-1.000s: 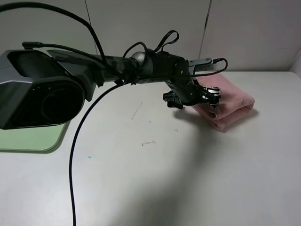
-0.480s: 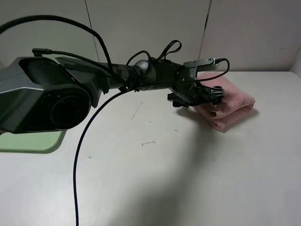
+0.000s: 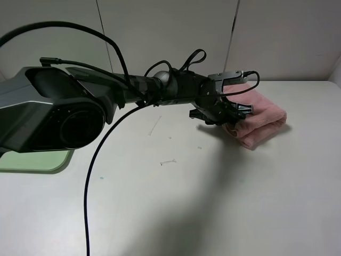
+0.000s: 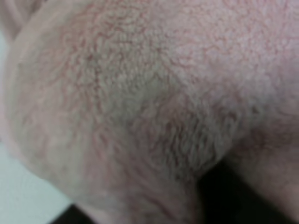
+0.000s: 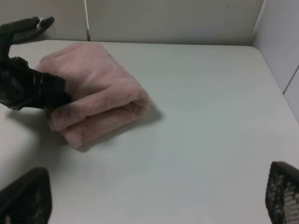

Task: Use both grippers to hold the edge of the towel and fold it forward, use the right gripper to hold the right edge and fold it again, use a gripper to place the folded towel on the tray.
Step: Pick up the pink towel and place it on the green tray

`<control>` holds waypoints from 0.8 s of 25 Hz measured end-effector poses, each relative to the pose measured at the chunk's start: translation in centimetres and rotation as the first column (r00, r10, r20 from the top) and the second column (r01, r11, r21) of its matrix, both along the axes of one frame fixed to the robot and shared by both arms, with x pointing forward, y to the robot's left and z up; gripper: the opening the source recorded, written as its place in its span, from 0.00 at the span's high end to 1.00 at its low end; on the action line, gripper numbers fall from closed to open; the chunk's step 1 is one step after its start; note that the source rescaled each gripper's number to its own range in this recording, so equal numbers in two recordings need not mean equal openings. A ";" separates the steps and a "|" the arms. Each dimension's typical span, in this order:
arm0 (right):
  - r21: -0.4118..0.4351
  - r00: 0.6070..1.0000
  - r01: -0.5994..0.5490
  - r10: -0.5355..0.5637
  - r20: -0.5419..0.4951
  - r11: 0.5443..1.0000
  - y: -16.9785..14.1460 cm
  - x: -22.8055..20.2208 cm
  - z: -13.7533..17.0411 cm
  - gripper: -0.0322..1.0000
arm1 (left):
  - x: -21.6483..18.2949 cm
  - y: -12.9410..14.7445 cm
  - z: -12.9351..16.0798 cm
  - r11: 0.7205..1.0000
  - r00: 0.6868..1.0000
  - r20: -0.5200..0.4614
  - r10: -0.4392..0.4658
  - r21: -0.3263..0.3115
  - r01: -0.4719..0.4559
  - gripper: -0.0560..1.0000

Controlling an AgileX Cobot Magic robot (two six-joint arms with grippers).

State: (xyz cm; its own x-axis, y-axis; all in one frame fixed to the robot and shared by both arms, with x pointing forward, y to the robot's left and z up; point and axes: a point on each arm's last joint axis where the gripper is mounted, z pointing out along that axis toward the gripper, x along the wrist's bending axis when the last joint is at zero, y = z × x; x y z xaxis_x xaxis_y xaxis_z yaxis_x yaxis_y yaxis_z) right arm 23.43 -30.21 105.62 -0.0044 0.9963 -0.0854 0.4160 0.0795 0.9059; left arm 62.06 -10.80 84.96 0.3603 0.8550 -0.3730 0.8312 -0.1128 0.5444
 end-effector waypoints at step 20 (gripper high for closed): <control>-0.002 1.000 0.001 -0.001 0.000 1.000 0.0 0.0 0.0 0.00 | 0.0 4.3 4.2 0.943 0.990 -0.128 -0.061 0.317 0.099 0.91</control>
